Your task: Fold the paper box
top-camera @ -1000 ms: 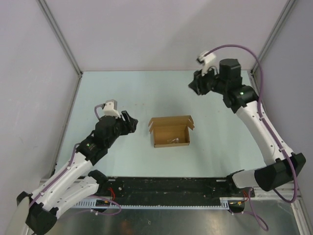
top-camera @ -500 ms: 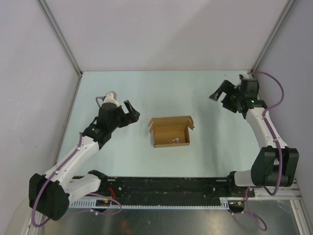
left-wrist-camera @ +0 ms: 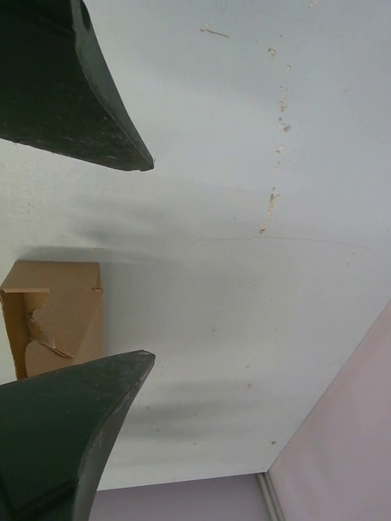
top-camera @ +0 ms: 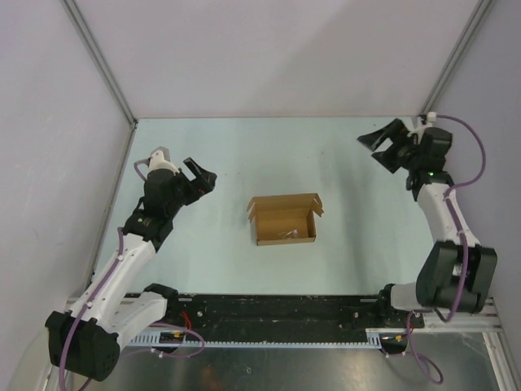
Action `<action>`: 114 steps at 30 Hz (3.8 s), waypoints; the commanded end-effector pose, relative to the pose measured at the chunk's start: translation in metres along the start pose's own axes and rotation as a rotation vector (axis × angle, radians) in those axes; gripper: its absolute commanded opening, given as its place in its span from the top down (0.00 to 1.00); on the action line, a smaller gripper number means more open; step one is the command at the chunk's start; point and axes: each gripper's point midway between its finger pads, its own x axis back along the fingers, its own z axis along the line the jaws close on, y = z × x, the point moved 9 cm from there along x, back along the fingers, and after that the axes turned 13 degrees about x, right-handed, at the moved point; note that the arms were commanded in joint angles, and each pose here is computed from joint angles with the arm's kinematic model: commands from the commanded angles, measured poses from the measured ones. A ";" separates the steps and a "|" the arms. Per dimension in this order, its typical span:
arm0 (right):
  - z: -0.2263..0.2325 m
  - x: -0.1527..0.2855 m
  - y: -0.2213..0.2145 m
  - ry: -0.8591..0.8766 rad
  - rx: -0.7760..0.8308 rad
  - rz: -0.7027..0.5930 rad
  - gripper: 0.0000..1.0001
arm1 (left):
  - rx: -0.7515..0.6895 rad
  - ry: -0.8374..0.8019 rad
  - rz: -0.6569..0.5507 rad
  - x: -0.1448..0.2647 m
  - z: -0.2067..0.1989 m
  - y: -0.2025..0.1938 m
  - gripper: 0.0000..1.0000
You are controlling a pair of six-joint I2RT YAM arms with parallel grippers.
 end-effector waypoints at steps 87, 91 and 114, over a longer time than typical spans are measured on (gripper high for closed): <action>0.101 -0.027 -0.154 -0.079 0.030 0.822 0.11 | 0.093 -0.033 0.721 -0.027 -0.050 -0.132 0.09; 0.104 -0.027 -0.158 -0.062 0.021 0.830 0.12 | 0.091 -0.043 0.717 -0.027 -0.055 -0.131 0.09; 0.102 -0.024 -0.168 -0.094 0.064 0.844 0.16 | 0.139 -0.079 0.775 -0.030 -0.078 -0.133 0.15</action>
